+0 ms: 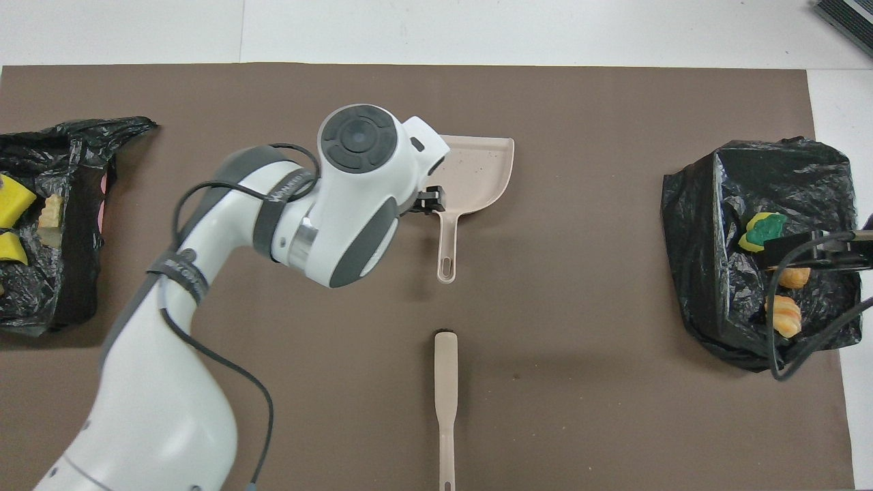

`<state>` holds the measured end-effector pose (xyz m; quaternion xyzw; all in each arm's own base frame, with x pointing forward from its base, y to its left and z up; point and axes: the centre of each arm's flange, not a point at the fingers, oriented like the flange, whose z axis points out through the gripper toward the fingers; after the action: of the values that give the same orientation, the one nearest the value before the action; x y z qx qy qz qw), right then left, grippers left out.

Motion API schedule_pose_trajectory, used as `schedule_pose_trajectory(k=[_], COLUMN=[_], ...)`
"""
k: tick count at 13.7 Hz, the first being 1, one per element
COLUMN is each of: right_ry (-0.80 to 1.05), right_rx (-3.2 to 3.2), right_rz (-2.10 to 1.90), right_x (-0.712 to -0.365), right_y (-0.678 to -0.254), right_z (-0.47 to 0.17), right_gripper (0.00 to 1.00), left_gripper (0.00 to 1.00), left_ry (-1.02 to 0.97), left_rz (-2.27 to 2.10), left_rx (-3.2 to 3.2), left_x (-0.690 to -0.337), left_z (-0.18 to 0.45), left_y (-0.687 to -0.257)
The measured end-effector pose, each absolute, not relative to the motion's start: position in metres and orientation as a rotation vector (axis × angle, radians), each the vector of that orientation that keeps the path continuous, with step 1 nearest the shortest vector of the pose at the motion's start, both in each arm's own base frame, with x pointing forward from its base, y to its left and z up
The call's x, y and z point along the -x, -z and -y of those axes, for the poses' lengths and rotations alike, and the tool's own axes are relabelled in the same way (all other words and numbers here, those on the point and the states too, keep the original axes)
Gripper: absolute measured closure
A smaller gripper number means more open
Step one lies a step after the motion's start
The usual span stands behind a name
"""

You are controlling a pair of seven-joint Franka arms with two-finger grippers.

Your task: Sweep and dump trash in bin

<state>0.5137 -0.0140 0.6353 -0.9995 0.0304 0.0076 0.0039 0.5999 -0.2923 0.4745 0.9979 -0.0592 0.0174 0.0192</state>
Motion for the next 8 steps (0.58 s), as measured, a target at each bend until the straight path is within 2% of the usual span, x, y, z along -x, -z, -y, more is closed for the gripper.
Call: schedule_pose_trajectory(k=[3, 8], right_ry=[-0.019, 0.009], right_rx=[3.131, 3.131], right_rz=[-0.105, -0.110], right_x=[-0.513, -0.512], right_y=[-0.636, -0.650], right_z=[0.021, 0.023], right_gripper=[0.00, 0.00], left_gripper=[0.00, 0.00], left_ry=[-0.059, -0.084], left_rz=[0.260, 0.320], left_rx=[-3.098, -3.096], left_x=[-0.592, -0.545], left_z=[0.202, 0.094], left_y=[-0.543, -0.644])
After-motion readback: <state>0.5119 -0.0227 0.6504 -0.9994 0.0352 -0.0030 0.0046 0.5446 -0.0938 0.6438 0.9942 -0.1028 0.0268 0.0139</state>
